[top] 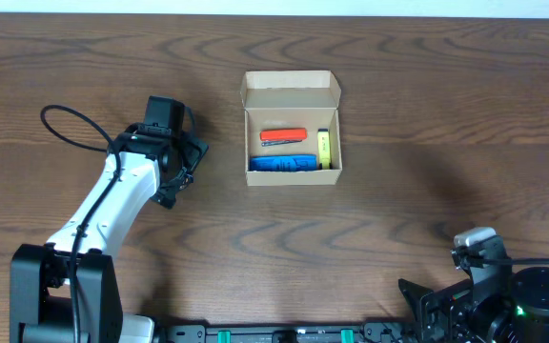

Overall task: Pack container
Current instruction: 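Move the left gripper back over the correction tape roller, then lower the left gripper and grasp the yellow correction tape roller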

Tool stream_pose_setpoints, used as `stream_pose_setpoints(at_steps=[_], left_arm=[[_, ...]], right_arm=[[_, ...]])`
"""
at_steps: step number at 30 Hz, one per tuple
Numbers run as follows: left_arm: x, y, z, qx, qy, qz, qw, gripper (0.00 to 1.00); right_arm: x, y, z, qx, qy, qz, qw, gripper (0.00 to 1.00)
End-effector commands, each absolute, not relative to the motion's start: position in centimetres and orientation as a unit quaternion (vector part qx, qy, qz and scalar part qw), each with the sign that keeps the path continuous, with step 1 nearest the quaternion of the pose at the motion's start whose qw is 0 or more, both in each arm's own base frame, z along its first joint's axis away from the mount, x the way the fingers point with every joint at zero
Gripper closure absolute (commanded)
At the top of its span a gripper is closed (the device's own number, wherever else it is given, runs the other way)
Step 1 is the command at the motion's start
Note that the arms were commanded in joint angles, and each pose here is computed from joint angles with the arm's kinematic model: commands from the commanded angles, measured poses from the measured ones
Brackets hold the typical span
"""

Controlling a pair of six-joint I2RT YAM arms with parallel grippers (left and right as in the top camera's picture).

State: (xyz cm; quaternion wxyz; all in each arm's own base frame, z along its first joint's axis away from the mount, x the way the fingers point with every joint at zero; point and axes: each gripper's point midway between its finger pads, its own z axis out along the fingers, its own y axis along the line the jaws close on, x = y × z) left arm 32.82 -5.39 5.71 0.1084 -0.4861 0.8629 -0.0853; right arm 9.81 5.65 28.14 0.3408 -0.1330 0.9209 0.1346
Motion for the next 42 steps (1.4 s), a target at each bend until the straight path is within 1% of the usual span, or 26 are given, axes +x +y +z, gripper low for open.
stream_pose_setpoints(at_steps=[1, 5, 16, 17, 18, 23, 33, 37, 40, 42], left_arm=[[32.2, -4.1, 5.1, -0.511, 0.851, -0.051, 0.109, 0.00], [31.2, -2.4, 4.8, -0.555, 0.824, -0.006, 0.115, 0.02], [31.0, -2.1, 2.1, -0.563, 0.820, 0.026, 0.095, 0.00], [31.1, -2.1, 1.9, -0.563, 0.821, 0.026, 0.094, 0.05], [31.2, -2.1, 1.7, -0.564, 0.820, 0.026, 0.094, 0.07], [31.6, -2.1, 1.1, -0.564, 0.820, 0.024, 0.096, 0.08], [31.3, -2.3, -0.7, -0.566, 0.821, 0.033, 0.074, 0.17], [31.5, -2.1, -0.6, -0.566, 0.820, 0.034, 0.080, 0.18], [31.6, -1.8, -0.6, -0.568, 0.818, 0.037, 0.084, 0.26], [31.6, -1.5, -0.6, -0.570, 0.816, 0.040, 0.087, 0.34]], right_arm=[[9.7, 5.7, 28.2, -0.137, 0.920, 0.136, 0.341, 0.01], [9.7, 5.7, 28.2, -0.137, 0.920, 0.136, 0.341, 0.01], [9.7, 5.7, 28.2, -0.137, 0.920, 0.136, 0.341, 0.01], [9.7, 5.7, 28.2, -0.137, 0.920, 0.136, 0.341, 0.01], [9.7, 5.7, 28.2, -0.137, 0.920, 0.136, 0.341, 0.01], [9.7, 5.7, 28.2, -0.136, 0.920, 0.136, 0.341, 0.01], [9.7, 5.7, 28.2, -0.136, 0.920, 0.136, 0.341, 0.01], [9.7, 5.7, 28.2, -0.137, 0.920, 0.136, 0.341, 0.01], [9.7, 5.7, 28.2, -0.136, 0.920, 0.136, 0.341, 0.01], [9.7, 5.7, 28.2, -0.136, 0.920, 0.136, 0.341, 0.01]])
